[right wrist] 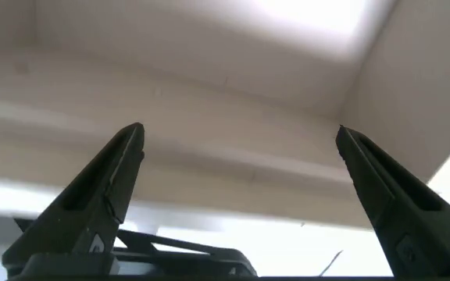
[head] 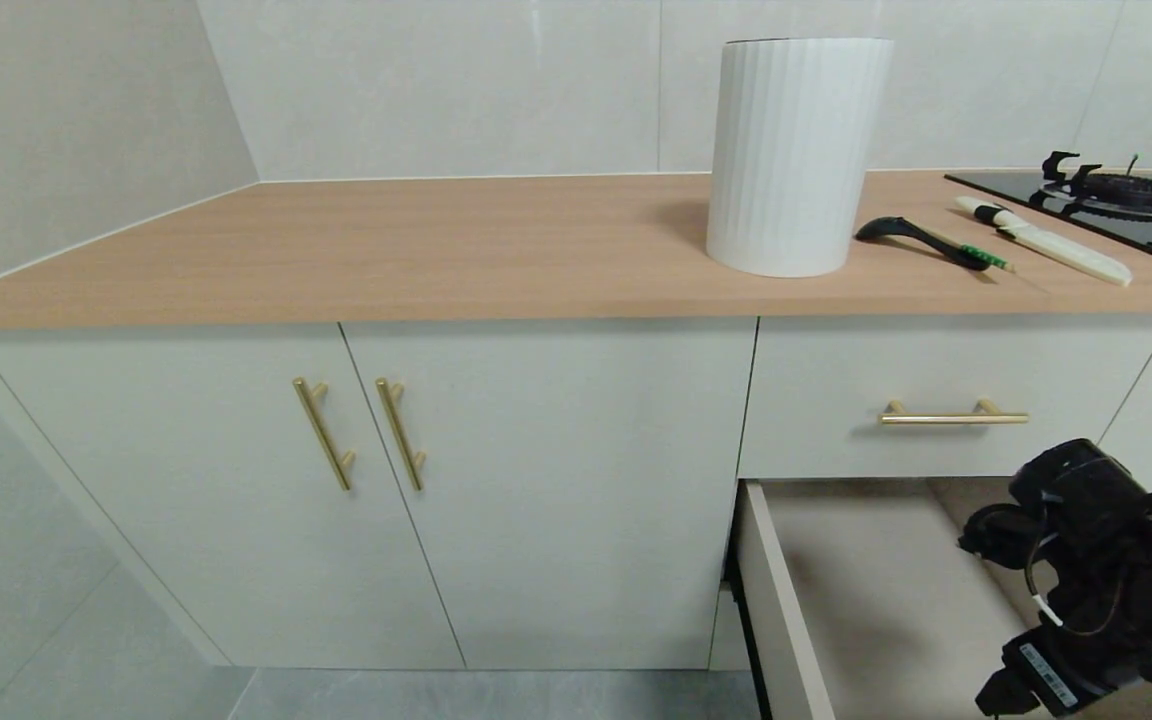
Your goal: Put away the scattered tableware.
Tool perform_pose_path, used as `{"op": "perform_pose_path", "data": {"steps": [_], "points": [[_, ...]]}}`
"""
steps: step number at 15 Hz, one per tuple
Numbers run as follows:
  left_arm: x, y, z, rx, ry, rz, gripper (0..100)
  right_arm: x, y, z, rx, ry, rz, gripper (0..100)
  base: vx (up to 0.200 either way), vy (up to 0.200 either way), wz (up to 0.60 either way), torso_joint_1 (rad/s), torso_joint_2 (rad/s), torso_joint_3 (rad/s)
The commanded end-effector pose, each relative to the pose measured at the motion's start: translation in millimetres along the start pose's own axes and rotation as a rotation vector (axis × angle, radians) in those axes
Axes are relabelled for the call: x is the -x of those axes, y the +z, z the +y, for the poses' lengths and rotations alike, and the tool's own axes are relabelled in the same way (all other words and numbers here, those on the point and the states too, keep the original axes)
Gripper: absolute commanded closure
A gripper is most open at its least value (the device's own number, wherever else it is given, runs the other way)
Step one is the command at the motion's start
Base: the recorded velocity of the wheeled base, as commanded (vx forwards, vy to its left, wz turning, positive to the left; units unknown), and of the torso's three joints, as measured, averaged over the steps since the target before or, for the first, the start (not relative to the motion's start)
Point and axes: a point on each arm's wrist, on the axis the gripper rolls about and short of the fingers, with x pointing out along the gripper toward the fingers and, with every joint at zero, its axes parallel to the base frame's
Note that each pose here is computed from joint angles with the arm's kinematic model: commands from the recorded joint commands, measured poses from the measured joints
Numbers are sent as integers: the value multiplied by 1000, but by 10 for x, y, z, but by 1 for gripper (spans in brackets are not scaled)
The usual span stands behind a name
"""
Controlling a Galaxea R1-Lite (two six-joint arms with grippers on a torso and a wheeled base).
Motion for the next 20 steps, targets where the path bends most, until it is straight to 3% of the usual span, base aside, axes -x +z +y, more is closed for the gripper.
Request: {"op": "perform_pose_path", "data": {"steps": [1,6,12,14,15,16,17,20], "points": [[-1,0,0,0,0,2,0,15,-36,17,16,1,23,0,0,0,0,0,0,0],[0,4,0,0,0,0,0,49,-203,121,110,-20,193,0,0,0,0,0,0,0],[-1,0,0,0,0,2,0,116,-187,131,114,-21,167,0,0,0,0,0,0,0],[-1,0,0,0,0,2,0,248,-192,110,102,-26,100,0,0,0,0,0,0,0],[-1,0,0,0,0,2,0,409,-195,84,87,-30,19,0,0,0,0,0,0,0],[-1,0,0,0,0,2,0,421,-195,82,86,-30,13,0,0,0,0,0,0,0],[-1,0,0,0,0,2,0,642,-217,47,64,-36,-97,0,0,0,0,0,0,0],[-1,0,0,0,0,2,0,1032,-351,-11,5,-39,-285,0,0,0,0,0,0,0]]}}
